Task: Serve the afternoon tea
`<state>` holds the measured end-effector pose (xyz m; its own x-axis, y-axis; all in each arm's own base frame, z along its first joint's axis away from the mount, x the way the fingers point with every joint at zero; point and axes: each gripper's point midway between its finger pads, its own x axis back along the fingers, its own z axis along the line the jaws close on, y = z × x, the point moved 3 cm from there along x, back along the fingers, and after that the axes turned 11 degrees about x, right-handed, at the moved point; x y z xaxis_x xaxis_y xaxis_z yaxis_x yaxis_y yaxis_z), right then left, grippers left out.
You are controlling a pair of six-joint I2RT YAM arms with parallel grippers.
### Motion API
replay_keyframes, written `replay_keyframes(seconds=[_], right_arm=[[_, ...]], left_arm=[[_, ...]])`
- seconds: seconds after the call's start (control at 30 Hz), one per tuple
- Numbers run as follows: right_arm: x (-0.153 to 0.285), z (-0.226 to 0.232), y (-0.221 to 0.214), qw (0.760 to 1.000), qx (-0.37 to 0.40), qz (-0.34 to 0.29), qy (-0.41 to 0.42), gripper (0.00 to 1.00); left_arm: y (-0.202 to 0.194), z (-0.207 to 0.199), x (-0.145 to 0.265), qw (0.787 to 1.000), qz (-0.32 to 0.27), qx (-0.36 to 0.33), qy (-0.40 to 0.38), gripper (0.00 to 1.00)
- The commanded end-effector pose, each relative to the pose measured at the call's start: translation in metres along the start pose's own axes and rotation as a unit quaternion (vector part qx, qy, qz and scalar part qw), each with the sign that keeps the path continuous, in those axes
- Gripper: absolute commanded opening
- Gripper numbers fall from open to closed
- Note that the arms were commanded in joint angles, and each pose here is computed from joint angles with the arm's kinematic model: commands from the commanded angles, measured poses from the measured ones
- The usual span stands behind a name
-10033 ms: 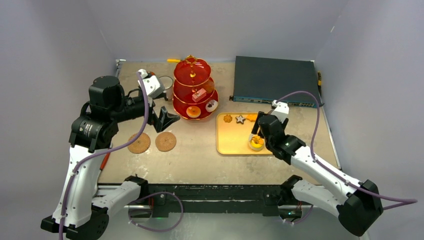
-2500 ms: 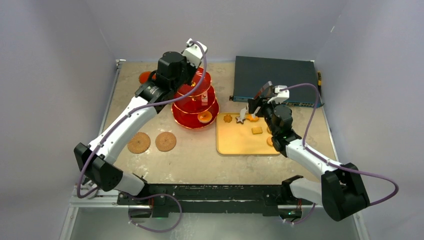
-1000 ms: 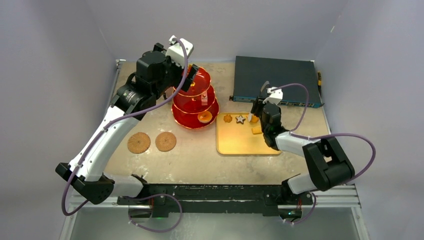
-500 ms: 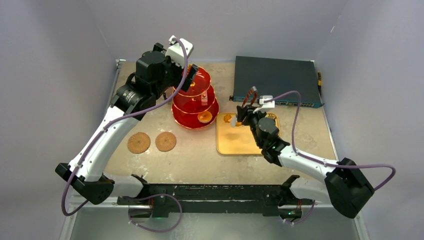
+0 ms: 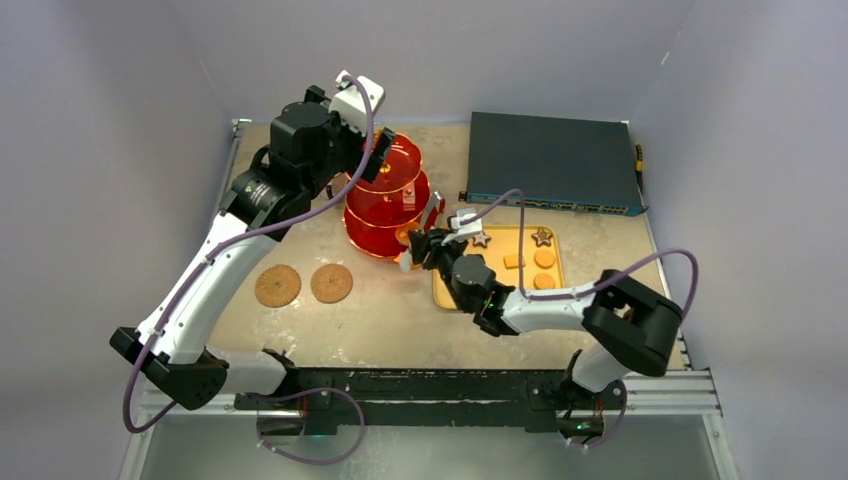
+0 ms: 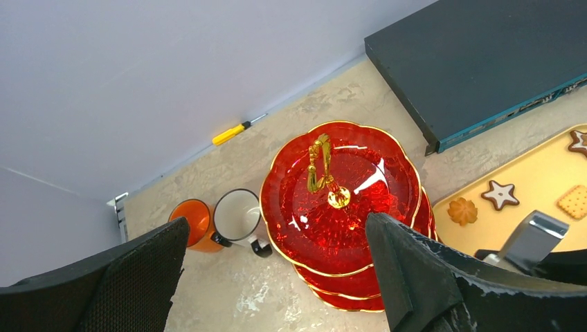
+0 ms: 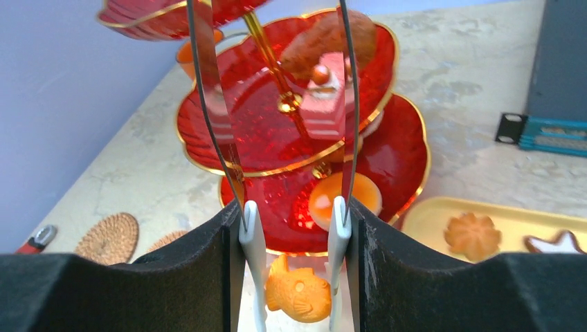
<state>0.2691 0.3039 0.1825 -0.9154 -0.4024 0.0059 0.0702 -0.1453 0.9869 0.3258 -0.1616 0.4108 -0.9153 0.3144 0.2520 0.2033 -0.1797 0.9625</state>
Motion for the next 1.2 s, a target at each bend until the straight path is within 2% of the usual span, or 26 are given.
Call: replay_keyframes(seconds=[0.0, 0.23, 0.47, 0.7, 0.93, 1.17], right_arm=[[-0.020, 0.017, 0.057, 0.992, -0.048, -0.119, -0.021, 0.42], [-0.036, 0.033, 0.055, 0.986, -0.044, -0.158, -0.025, 0.47], [-0.047, 0.043, 0.036, 0.987, -0.035, -0.157, -0.029, 0.63], [-0.047, 0.039, 0.030, 0.986, -0.021, -0.162, -0.042, 0.70], [-0.018, 0.019, 0.051, 0.984, -0.016, -0.167, -0.056, 0.70], [0.024, -0.036, 0.044, 0.984, 0.015, -0.129, -0.118, 0.73]], left_arm=[[0.014, 0.008, 0.013, 1.000, -0.029, 0.001, 0.009, 0.99], [0.012, 0.008, 0.015, 1.000, -0.029, -0.002, 0.007, 0.99], [0.012, 0.008, 0.018, 1.000, -0.030, -0.006, 0.005, 0.99], [0.014, 0.007, 0.020, 0.999, -0.032, -0.004, 0.001, 0.99], [0.014, 0.005, 0.020, 1.000, -0.030, 0.001, -0.004, 0.99], [0.013, 0.003, 0.020, 1.000, -0.029, 0.004, -0.011, 0.99]])
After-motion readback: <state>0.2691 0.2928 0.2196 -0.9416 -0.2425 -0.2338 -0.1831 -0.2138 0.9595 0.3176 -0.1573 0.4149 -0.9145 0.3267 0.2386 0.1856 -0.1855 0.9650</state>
